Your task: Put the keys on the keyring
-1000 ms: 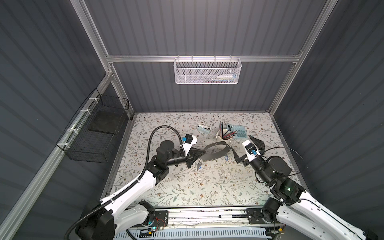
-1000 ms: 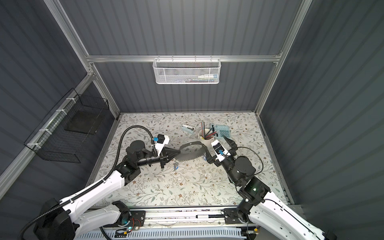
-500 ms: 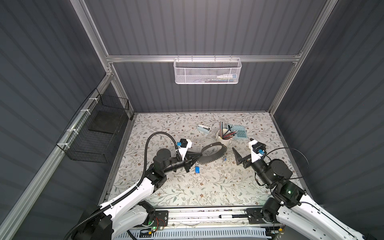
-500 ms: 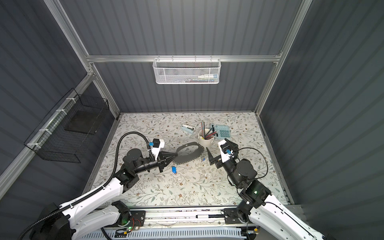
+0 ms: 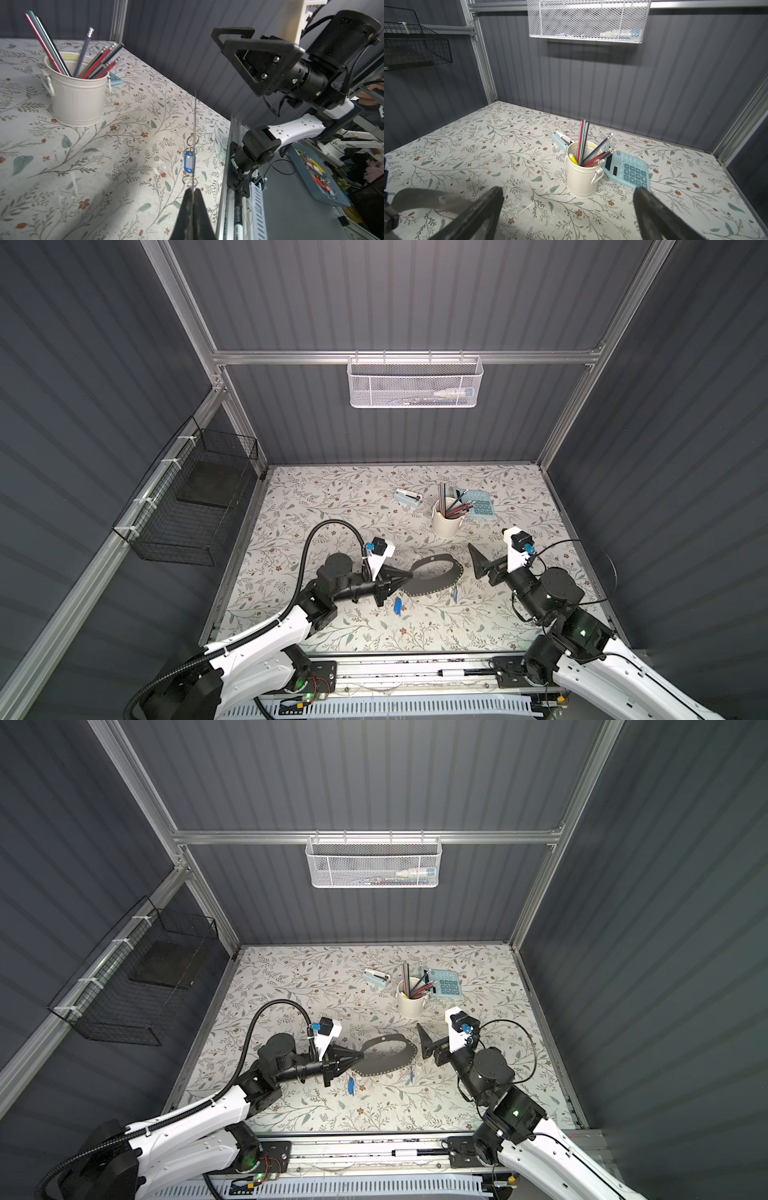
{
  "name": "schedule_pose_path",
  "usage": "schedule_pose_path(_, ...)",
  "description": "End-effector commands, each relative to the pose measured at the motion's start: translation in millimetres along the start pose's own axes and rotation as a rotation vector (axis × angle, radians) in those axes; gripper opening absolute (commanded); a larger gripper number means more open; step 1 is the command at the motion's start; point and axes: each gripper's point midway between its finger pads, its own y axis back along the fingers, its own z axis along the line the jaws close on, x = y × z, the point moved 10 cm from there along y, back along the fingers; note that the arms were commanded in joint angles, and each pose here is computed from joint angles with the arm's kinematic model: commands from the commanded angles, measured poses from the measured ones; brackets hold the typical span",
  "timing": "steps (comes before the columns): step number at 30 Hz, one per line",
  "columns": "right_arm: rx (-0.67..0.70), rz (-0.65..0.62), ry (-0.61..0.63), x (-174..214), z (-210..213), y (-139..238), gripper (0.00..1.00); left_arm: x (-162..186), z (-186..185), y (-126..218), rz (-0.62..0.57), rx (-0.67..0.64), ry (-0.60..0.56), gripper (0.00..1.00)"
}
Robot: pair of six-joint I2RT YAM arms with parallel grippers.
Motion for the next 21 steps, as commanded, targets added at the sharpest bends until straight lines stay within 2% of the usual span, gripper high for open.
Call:
schedule_pose_path(1, 0.010, 0.024, -0.024, 3.0, -1.3, 1.5, 0.99, 3.1, -1.4, 2.5, -0.050, 0.013, 0.024, 0.00)
schedule_pose_path(7, -0.005, 0.052, -0.026, 8.5, 1.7, -3.6, 0.99, 23.1, 10.9, 1.1, -0.032, -0.043, 0.060, 0.00)
schedule_pose_path(21, -0.037, 0.091, 0.001, 11.9, 10.2, -20.6, 0.99, 37.6, 39.9, -0.1, -0.146, -0.278, 0.087, 0.00)
